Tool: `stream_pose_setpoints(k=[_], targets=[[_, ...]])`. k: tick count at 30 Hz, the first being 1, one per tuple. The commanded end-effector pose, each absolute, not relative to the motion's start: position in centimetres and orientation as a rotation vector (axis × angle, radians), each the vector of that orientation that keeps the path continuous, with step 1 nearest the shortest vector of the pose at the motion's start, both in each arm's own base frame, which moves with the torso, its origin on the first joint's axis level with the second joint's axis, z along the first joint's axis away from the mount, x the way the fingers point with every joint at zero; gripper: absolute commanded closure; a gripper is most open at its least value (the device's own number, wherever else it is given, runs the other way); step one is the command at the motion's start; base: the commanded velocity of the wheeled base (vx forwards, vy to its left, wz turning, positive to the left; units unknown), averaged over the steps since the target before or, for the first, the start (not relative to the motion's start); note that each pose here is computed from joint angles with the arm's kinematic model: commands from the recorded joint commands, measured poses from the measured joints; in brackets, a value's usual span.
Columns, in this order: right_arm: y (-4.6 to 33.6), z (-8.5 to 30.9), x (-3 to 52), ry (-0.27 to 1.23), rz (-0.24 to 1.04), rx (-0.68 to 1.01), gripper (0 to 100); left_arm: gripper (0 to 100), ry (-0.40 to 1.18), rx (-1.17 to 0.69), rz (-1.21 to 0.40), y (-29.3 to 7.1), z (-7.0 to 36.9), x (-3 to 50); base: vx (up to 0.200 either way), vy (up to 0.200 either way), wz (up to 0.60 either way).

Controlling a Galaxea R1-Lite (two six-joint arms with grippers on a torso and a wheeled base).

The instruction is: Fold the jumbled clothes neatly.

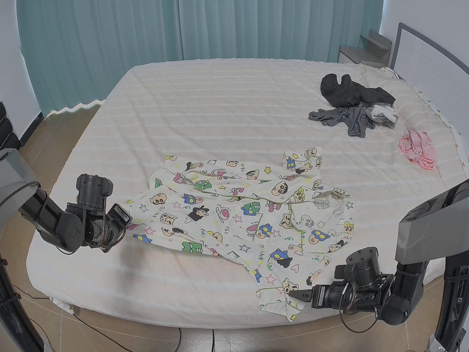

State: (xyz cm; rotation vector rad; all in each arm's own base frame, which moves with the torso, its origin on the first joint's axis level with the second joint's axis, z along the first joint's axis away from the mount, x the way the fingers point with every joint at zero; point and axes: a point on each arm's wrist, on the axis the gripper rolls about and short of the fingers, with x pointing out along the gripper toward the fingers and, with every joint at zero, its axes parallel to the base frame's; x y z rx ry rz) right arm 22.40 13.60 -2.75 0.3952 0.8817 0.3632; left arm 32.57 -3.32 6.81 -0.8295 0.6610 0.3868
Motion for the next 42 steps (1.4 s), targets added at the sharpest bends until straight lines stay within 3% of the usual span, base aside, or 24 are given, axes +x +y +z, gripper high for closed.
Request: stream_pose_setpoints(k=[1, 16, 17, 29, 35, 42], targets=[[13.5, -2.1, 23.7, 0.84, 0.37, 0.427, 0, 100, 0.648, -0.834, 0.383, -3.2, 7.2, 32.6, 0.0, 0.0, 0.0], [16.3, -2.3, 24.6, 0.891, 0.429, 0.415, 0, 100, 0.66, -0.832, 0.386, -3.2, 6.8, 32.6, 0.0, 0.0, 0.0], [16.3, -2.3, 24.6, 0.895, 0.426, 0.416, 100, 100, 0.66, -0.832, 0.386, -3.2, 6.8, 32.6, 0.0, 0.0, 0.0], [13.4, -0.7, 24.3, 0.899, 0.312, 0.536, 100, 100, 0.69, -0.785, 0.382, -3.1, 6.5, 31.9, 0.0, 0.0, 0.0], [11.7, 2.2, 23.5, 0.876, 0.409, 0.649, 100, 100, 0.719, -0.732, 0.376, -3.0, 6.2, 31.0, 0.0, 0.0, 0.0], [10.3, 2.5, 22.9, 0.874, 0.377, 0.657, 100, 100, 0.764, -0.675, 0.373, -2.9, 5.6, 29.5, 0.0, 0.0, 0.0]])
